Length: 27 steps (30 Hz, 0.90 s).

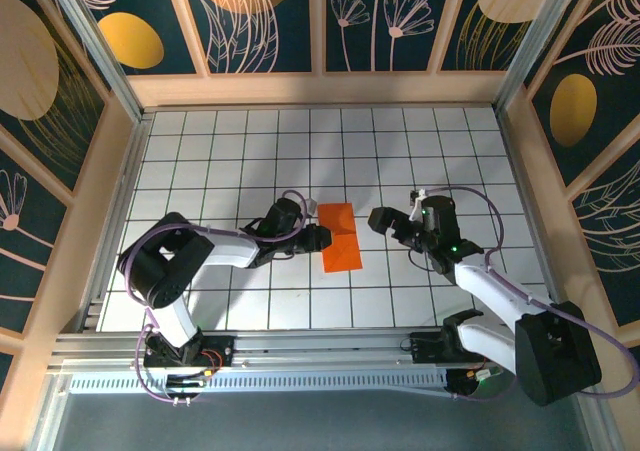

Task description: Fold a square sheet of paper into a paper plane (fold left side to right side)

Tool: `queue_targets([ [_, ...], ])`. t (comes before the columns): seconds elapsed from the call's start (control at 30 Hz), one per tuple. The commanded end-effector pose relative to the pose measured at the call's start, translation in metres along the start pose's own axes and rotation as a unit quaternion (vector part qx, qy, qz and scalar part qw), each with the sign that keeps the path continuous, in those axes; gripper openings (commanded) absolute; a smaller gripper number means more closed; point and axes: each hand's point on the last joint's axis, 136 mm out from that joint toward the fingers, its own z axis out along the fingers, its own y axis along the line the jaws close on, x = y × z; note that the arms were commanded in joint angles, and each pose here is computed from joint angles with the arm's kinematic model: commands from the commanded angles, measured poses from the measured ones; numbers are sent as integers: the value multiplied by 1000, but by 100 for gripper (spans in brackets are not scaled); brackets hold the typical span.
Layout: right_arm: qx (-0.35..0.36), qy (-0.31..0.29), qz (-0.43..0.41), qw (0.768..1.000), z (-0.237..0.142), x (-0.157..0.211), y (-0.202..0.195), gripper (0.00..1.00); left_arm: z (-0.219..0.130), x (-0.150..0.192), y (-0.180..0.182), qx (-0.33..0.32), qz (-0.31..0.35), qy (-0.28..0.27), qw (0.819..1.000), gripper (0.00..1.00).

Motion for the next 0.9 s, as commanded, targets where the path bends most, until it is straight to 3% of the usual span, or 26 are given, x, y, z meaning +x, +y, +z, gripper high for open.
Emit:
queue_targets([
  [0.0, -26, -2, -17, 1000, -2, -1, 9, 98, 2, -8, -7, 11, 10, -5, 1000, 19],
  [0.2, -79, 23, -24, 996, 3, 9, 24, 87, -11, -16, -19, 31, 10, -34, 999, 0],
  [0.33, -124, 40, -32, 991, 9, 16, 44, 85, -27, -22, -32, 58, 0, -64, 996, 0],
  [0.5, -146, 51, -45, 987, 24, 23, 63, 90, -42, -25, -38, 80, -13, -90, 993, 0],
  [0.87, -171, 69, -32, 982, 60, 31, 76, 91, -49, -20, -37, 86, -20, -94, 992, 0],
])
